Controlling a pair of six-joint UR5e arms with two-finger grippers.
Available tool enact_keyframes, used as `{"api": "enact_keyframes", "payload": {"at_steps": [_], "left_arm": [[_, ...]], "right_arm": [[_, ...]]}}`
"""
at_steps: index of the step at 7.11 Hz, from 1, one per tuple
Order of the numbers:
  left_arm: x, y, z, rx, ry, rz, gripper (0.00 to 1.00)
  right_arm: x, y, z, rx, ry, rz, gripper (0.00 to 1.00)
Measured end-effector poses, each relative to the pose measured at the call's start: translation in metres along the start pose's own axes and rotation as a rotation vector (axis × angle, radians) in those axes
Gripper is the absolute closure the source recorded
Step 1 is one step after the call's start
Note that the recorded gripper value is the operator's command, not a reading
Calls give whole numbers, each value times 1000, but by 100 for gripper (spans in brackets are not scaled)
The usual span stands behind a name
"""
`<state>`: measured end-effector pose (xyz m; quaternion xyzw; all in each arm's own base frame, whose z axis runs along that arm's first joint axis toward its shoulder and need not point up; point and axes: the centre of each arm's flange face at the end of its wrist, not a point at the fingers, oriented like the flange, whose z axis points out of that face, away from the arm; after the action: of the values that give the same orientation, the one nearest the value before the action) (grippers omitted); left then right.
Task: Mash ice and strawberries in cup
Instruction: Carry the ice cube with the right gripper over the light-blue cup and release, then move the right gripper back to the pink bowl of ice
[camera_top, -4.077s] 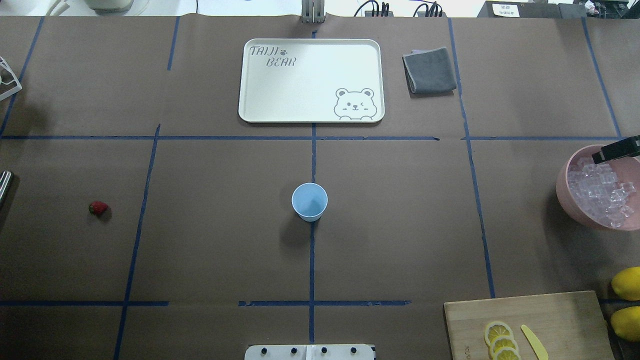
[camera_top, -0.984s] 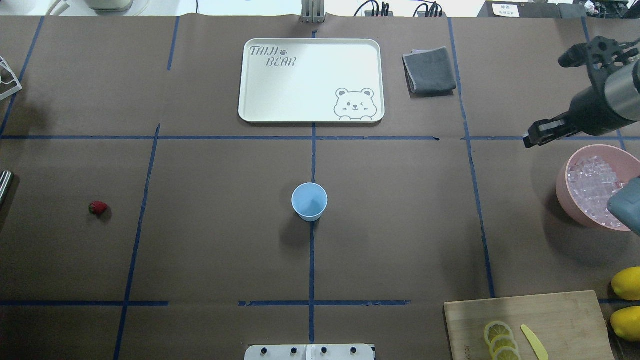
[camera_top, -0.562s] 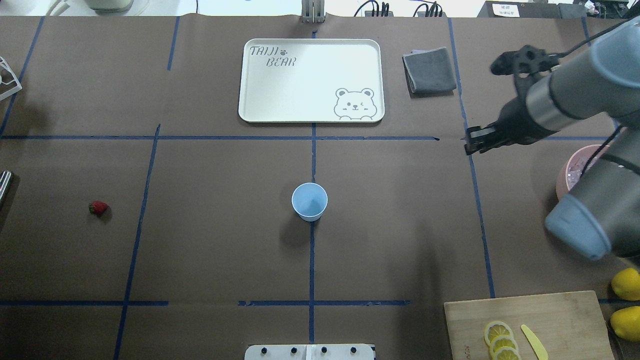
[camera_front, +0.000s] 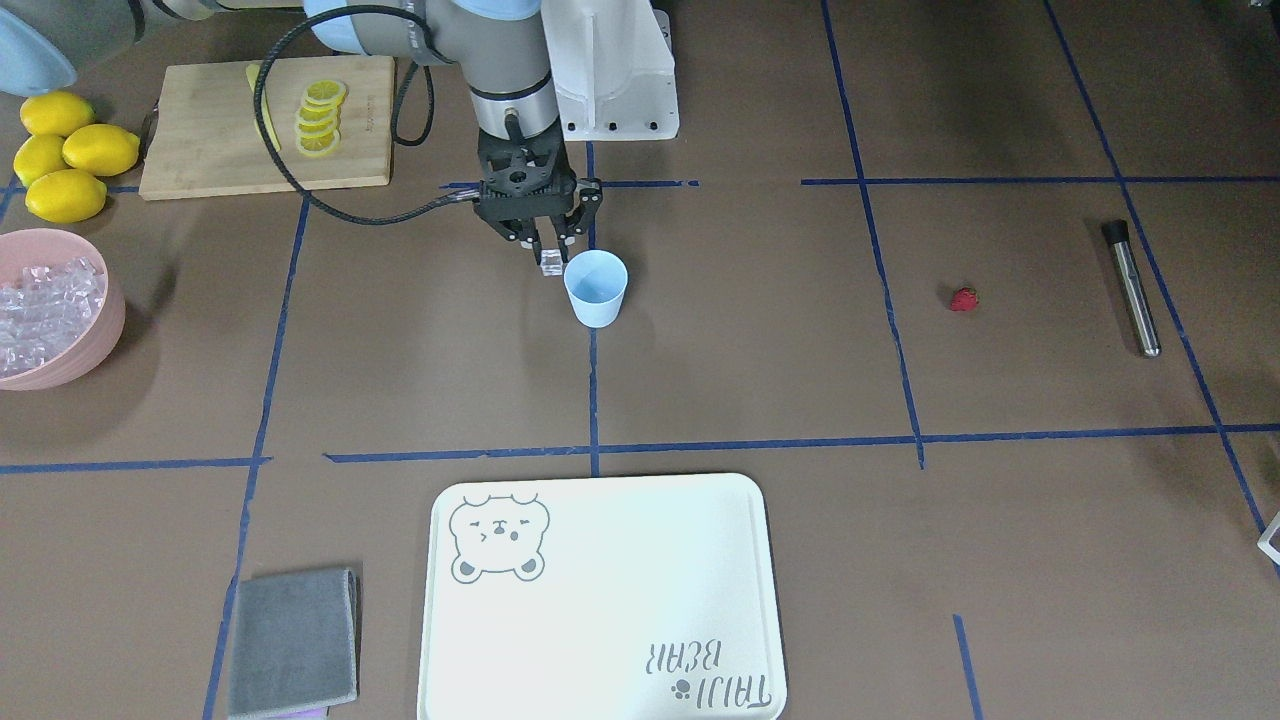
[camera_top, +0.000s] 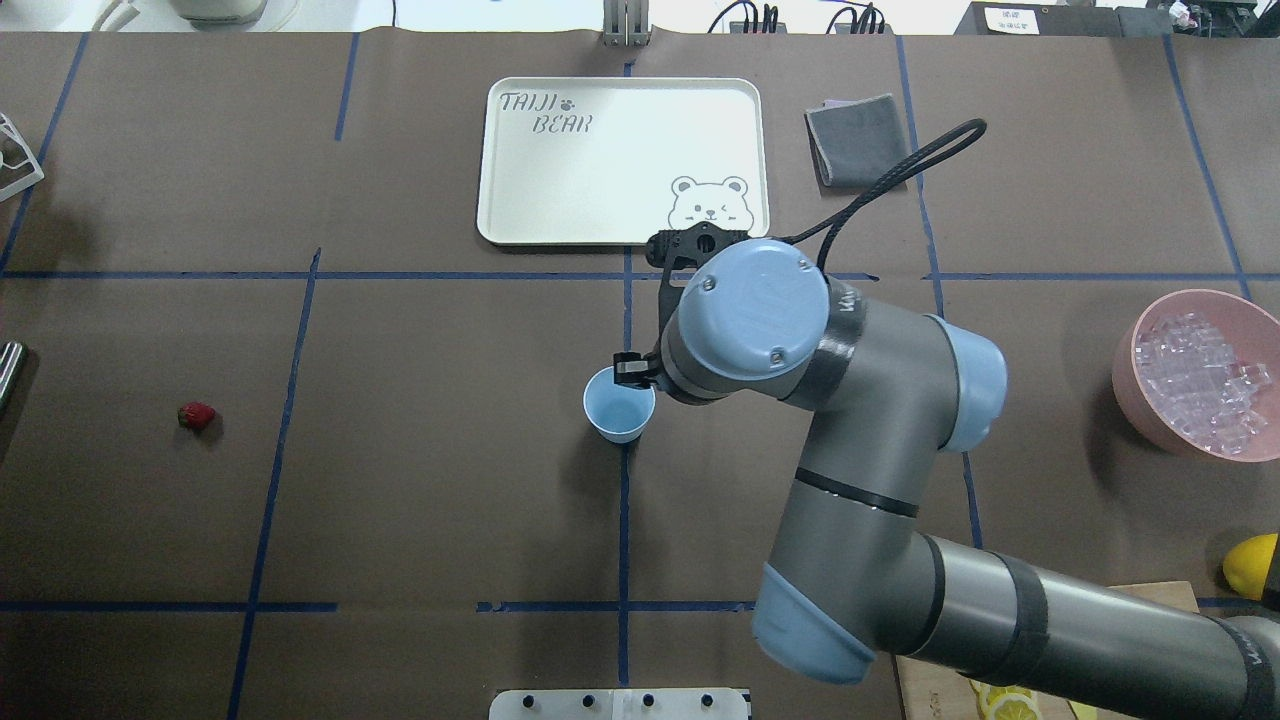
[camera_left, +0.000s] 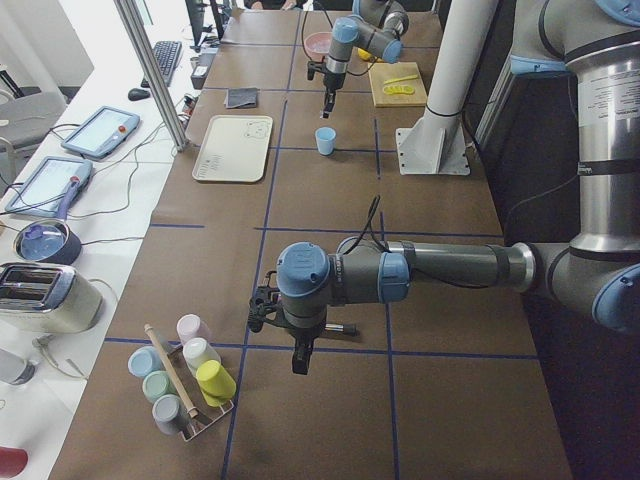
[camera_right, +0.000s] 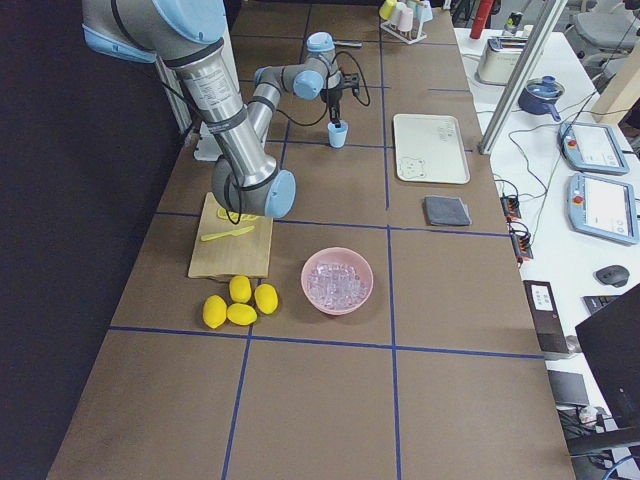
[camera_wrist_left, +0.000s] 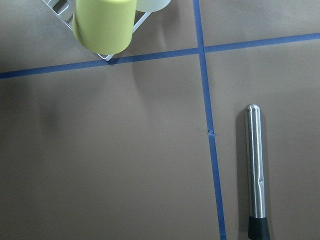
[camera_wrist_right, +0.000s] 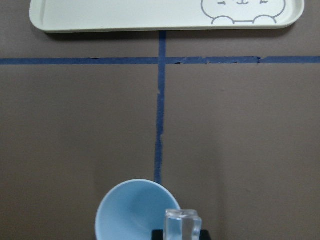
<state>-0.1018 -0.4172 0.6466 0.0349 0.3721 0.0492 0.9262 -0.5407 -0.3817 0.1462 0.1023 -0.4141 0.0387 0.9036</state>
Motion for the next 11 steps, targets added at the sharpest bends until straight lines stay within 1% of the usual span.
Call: {"api": "enact_keyframes", "payload": {"at_steps": [1, 2, 6, 8, 9, 10, 11], "left_arm": [[0, 0, 0, -1, 0, -1, 0], [0, 0, 0, -1, 0, -1, 0], [0, 0, 1, -2, 0, 0, 0], [0, 0, 1, -2, 1, -2, 0], [0, 0, 1, -2, 0, -2, 0], [0, 0, 1, -3, 1, -2, 0], [0, 0, 1, -3, 1, -3, 0]], "right_arm": [[-21, 1, 6, 1, 4, 17, 83], [-32, 1, 13, 1, 13, 22, 1], [-36, 10, 23, -9, 24, 16, 0], [-25, 1, 23, -13, 29, 17, 0], [0, -11, 20, -25, 32, 14, 0], [41, -24, 7, -34, 24, -12, 0], [95, -36, -12, -45, 18, -54, 0]]}}
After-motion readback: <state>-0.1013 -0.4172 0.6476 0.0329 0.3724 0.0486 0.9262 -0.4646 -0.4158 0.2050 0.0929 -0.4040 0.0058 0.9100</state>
